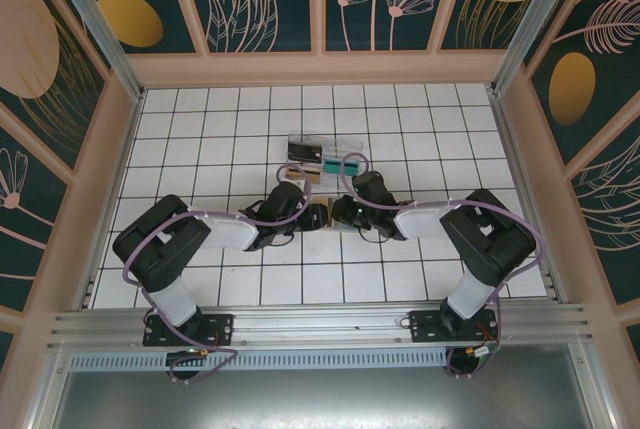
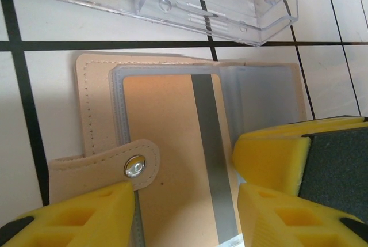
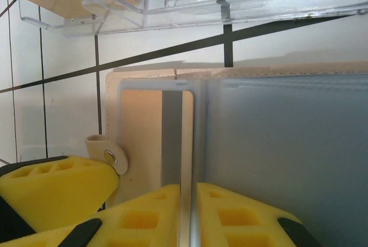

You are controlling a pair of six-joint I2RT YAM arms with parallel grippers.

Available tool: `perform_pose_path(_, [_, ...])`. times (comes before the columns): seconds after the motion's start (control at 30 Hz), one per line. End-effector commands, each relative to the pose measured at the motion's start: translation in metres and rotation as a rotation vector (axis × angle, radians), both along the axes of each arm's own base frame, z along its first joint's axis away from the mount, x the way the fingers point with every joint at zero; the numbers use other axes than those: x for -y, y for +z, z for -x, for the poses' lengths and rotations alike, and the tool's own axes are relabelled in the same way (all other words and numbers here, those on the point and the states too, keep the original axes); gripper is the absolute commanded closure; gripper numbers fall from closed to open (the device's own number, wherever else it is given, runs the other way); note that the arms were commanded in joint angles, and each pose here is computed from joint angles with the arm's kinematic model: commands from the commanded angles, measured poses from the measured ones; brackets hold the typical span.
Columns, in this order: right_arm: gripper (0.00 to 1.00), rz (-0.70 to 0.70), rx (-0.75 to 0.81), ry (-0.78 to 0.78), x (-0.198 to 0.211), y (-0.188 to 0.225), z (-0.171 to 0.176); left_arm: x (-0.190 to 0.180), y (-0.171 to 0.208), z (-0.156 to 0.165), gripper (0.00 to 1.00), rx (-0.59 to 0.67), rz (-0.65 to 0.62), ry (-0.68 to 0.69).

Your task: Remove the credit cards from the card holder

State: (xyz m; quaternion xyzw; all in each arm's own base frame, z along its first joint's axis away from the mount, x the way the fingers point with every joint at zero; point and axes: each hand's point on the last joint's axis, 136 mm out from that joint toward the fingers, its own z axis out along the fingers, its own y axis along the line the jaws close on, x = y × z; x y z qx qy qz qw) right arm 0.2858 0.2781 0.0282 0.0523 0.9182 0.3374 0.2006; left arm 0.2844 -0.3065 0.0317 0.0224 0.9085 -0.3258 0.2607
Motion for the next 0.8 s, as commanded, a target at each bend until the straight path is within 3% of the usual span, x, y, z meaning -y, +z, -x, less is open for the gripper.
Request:
perform_pose_path(0.0, [0.84, -0.011, -0.02, 0.011, 0.0, -0.007, 0.003, 0.001, -0.01, 0.009, 0.49, -0.032, -0.053, -0.023])
perform_pose_path(0.43, [0.9, -0.016, -0.018, 0.001, 0.003, -0.007, 0.005, -0.004, -0.018, 0.009, 0.51, -0.039, -0.103, -0.003])
perform_pose_path(0.57, [0.94, -0.02, -0.014, -0.009, 0.007, -0.004, 0.005, -0.008, -0.026, 0.007, 0.66, -0.059, -0.142, 0.017])
perform_pose_path(0.67, [0.96, -0.02, -0.013, -0.017, 0.011, -0.004, 0.005, -0.01, -0.029, 0.007, 0.84, -0.067, -0.157, 0.025])
perform_pose_path(0.77, [0.99, -0.024, -0.012, -0.023, 0.014, -0.004, 0.006, -0.012, -0.032, 0.007, 0.88, -0.074, -0.168, 0.036])
